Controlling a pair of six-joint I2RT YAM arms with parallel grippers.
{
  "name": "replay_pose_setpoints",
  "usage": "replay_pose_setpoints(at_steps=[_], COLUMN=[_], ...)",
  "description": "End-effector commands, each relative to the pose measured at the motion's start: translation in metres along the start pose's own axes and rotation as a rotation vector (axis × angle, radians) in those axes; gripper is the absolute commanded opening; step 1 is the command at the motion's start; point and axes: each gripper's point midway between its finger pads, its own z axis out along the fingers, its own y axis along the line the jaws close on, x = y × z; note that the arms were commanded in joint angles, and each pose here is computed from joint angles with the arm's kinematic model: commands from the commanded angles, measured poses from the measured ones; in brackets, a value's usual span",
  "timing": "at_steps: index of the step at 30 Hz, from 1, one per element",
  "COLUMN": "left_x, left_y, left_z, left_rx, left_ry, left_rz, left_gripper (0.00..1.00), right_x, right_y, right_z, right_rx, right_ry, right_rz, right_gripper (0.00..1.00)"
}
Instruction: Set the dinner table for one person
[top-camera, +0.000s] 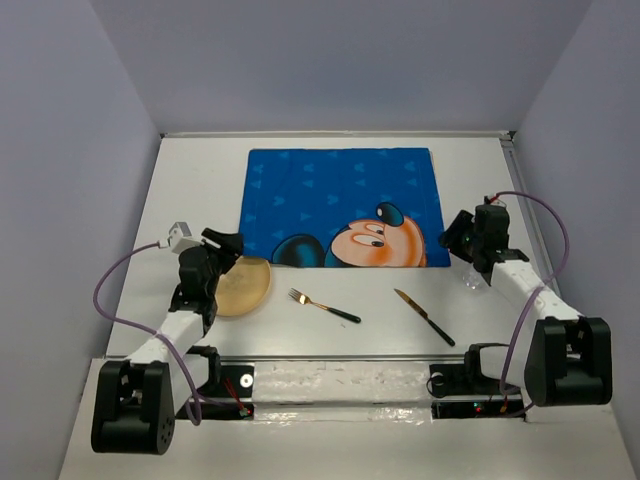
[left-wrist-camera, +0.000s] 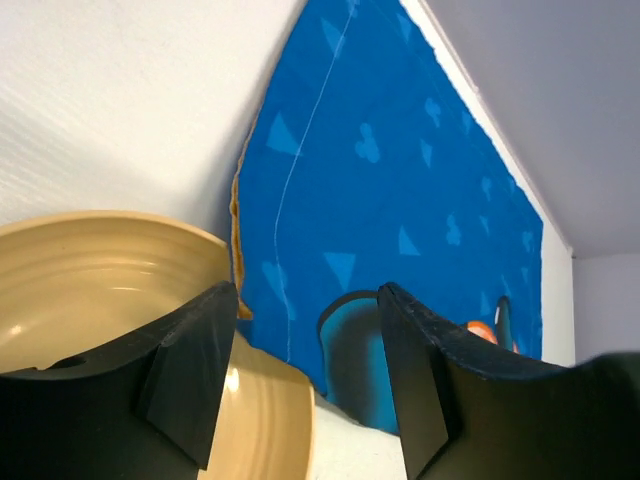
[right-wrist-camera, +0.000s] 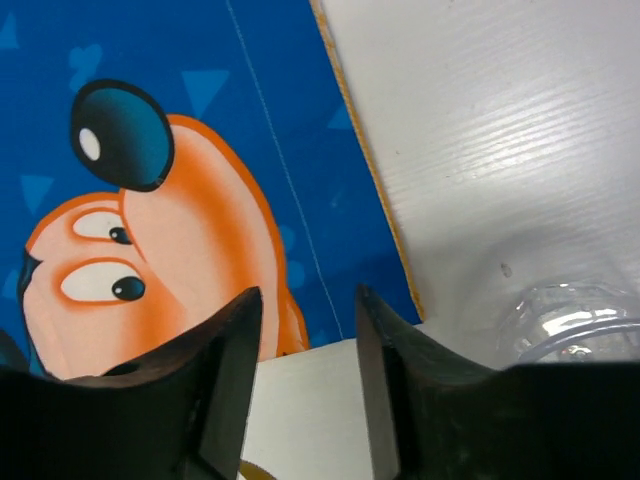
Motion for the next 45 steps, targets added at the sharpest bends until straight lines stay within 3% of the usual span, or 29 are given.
replay_pose_setpoints(at_steps=[1,6,10,12,18,21,27,30,38,45], left_x=[-0.022,-0.052,-0.096,-0.119,-0.152,-0.158,-0.144,-0.139,-0.143,-0.148], left_y=[-0.024,-0.085,-0.131,-0.152,-0.185,-0.185,-0.160,-0.156,-0.158,-0.155], left_z=[-0.005,-0.019,-0.049,-0.071,-0.120,-0.138,-0.137,-0.137,-0.144,-0.148], left_rx=[0.069,0.217,0.300,0.335,0.375,0.380,0.331,0.336,0.340,0.323], left_ry=[-0.063,-0.066,-0.171,-0.232,-0.304,-0.344,-0.356,-0.354,-0.385,-0.406], left_rz=[-0.004,0.010,0.066,0.129,0.352,0.462,0.511,0.516,0.511,0.512], left_gripper=[0.73,0.82,0.85,0.86,0.91,0.99,0.99,0.99,0.99,0.99], right_x=[-0.014,-0.009,0.030,0.072,0.145,0.179,0.236,0.251,0.304,0.333], right_y=[0.024,0.060,0.145,0.206,0.322,0.360,0.385,0.386,0.393,0.401], right_z=[-0.014,-0.031,-0.062,-0.085,-0.122,-0.109,-0.057,-0.043,-0.039,-0.062], right_rx=[-0.118,-0.248,-0.425,-0.566,-0.745,-0.760,-0.696,-0.662,-0.674,-0.719], right_ry=[-0.020,-0.008,0.031,0.085,0.128,0.199,0.308,0.342,0.455,0.522], right_rz=[-0.027,-0.053,-0.168,-0.243,-0.265,-0.261,-0.305,-0.317,-0.365,-0.397], right_gripper=[0.59,0.65,0.69,0.69,0.63,0.55,0.52,0.46,0.40,0.02])
